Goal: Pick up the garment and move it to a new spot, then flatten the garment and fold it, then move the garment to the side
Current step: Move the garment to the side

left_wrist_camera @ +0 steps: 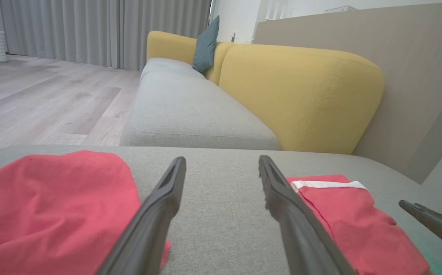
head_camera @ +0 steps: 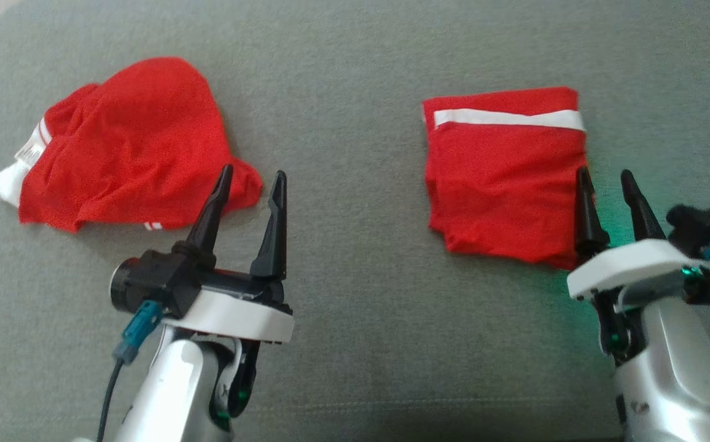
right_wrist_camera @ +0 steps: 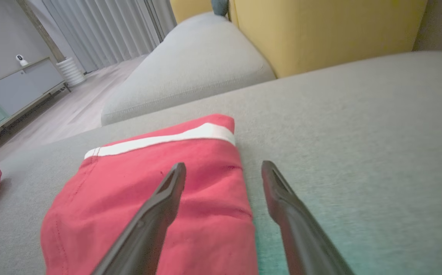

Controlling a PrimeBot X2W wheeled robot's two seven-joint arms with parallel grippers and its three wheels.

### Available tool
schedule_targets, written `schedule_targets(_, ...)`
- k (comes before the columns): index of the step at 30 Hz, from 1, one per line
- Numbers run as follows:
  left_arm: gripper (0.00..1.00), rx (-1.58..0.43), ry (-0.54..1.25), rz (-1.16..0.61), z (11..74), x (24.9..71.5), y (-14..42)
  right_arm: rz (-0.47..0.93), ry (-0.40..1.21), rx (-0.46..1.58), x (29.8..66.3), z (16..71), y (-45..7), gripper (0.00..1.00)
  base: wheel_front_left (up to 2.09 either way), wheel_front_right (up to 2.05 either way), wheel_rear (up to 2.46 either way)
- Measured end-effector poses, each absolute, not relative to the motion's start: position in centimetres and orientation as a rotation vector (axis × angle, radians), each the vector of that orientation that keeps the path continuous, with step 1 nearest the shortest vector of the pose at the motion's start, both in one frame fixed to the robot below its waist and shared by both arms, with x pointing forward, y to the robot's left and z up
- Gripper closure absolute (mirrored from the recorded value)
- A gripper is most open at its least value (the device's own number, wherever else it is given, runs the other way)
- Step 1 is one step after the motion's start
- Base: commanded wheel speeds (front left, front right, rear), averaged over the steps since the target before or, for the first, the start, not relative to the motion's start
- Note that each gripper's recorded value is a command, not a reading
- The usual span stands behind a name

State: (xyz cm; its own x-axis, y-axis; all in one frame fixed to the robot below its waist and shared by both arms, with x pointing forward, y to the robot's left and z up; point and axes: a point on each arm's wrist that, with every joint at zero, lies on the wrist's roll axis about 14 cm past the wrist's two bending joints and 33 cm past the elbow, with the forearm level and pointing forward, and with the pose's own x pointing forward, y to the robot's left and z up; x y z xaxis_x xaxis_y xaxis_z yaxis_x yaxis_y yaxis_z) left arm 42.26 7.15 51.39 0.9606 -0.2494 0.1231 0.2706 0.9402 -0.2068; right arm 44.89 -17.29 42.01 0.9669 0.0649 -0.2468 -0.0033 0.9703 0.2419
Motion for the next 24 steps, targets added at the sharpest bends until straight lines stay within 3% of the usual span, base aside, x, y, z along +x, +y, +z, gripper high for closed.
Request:
schedule_targets(7, 0.0, -0.214, -0.069, -0.226, 50.1, 43.2, 8.5, 0.043, 0.429, 0.274, 46.2, 37.0, -15.8, 0.0, 0.0, 0.0, 0.0)
schedule_targets(11, 0.0, -0.211, -0.056, -0.214, 49.5, 43.5, 8.9, 0.051, 0.441, 0.268, 47.1, 36.3, -15.4, 0.0, 0.0, 0.0, 0.0)
schedule_targets(12, 0.0, -0.211, -0.051, -0.211, 49.3, 43.5, 9.0, 0.057, 0.439, 0.265, 47.6, 36.3, -15.3, 0.76, 0.0, 0.0, 0.0)
schedule_targets(13, 0.0, -0.21, -0.047, -0.208, 49.1, 43.6, 9.1, 0.064, 0.435, 0.262, 48.0, 36.3, -15.1, 1.0, 0.0, 0.0, 0.0)
schedule_targets(24, 0.0, -0.214, -0.053, -0.26, 48.9, 44.8, 7.4, 0.079, 0.322, -0.017, 48.9, 38.9, -18.2, 1.0, 0.0, 0.0, 0.0)
